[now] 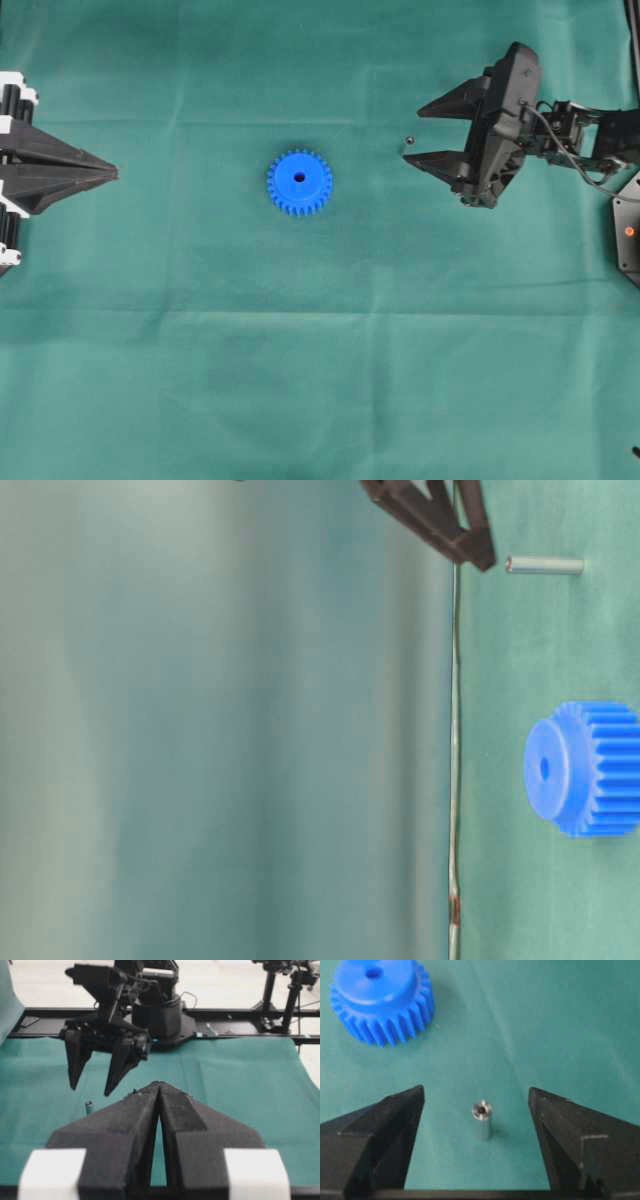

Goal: Insert the shaft placed at a random location into the center hole of the medium gear at another random location.
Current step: 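Lower the right gripper over the silver shaft and close on it, then lift the shaft with the right gripper and carry it left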

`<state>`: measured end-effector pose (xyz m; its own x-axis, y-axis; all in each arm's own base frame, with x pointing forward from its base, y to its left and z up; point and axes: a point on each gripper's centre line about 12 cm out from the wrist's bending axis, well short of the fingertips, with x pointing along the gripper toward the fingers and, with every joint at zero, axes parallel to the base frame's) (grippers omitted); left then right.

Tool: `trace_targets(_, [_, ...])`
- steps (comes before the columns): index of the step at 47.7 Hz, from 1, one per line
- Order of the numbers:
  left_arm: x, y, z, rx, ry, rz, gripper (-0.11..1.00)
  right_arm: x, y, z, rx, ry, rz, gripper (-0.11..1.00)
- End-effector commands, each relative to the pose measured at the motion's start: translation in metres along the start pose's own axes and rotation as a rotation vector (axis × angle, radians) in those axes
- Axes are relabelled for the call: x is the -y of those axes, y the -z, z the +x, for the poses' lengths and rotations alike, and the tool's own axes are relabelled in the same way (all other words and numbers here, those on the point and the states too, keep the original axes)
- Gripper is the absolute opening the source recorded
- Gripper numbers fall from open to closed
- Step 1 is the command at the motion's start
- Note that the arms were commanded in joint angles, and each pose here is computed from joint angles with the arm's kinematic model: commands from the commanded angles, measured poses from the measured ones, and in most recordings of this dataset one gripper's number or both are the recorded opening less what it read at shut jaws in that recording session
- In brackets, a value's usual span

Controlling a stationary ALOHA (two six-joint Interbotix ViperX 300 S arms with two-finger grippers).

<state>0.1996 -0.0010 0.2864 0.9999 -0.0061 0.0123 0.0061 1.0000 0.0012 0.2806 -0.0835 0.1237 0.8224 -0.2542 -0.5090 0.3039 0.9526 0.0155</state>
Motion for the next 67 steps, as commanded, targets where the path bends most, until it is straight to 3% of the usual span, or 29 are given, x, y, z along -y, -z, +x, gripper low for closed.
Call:
trace_targets(1, [0.000,-0.008,0.003,0.020,0.002,0.001,0.00,0.002,-0.006,0.005,0.029,0.009,-0.001,0.84])
trace_targets(29, [0.000,-0.006,0.003,0.000,0.002,0.001,0.00,0.004,0.005,0.016,0.011,0.019,0.007,0.79])
trace_targets(33, [0.000,-0.005,0.003,-0.002,0.002,0.001,0.00,0.004,0.005,0.016,0.008,0.019,0.004,0.67])
trace_targets(39, [0.000,-0.005,0.003,-0.002,0.002,0.001,0.00,0.004,0.007,0.016,0.000,0.018,0.000,0.30])
trace_targets(43, [0.000,-0.005,0.003,-0.003,0.002,0.000,0.00,0.004,0.007,0.016,-0.003,0.016,-0.003,0.13])
trace_targets(59, [0.000,-0.004,0.003,-0.011,0.002,0.002,0.00,0.004,0.003,0.016,0.006,0.018,-0.001,0.13])
trace_targets(67, [0.000,-0.004,0.003,-0.011,0.002,0.000,0.00,0.003,-0.016,0.009,0.023,0.013,-0.001,0.13])
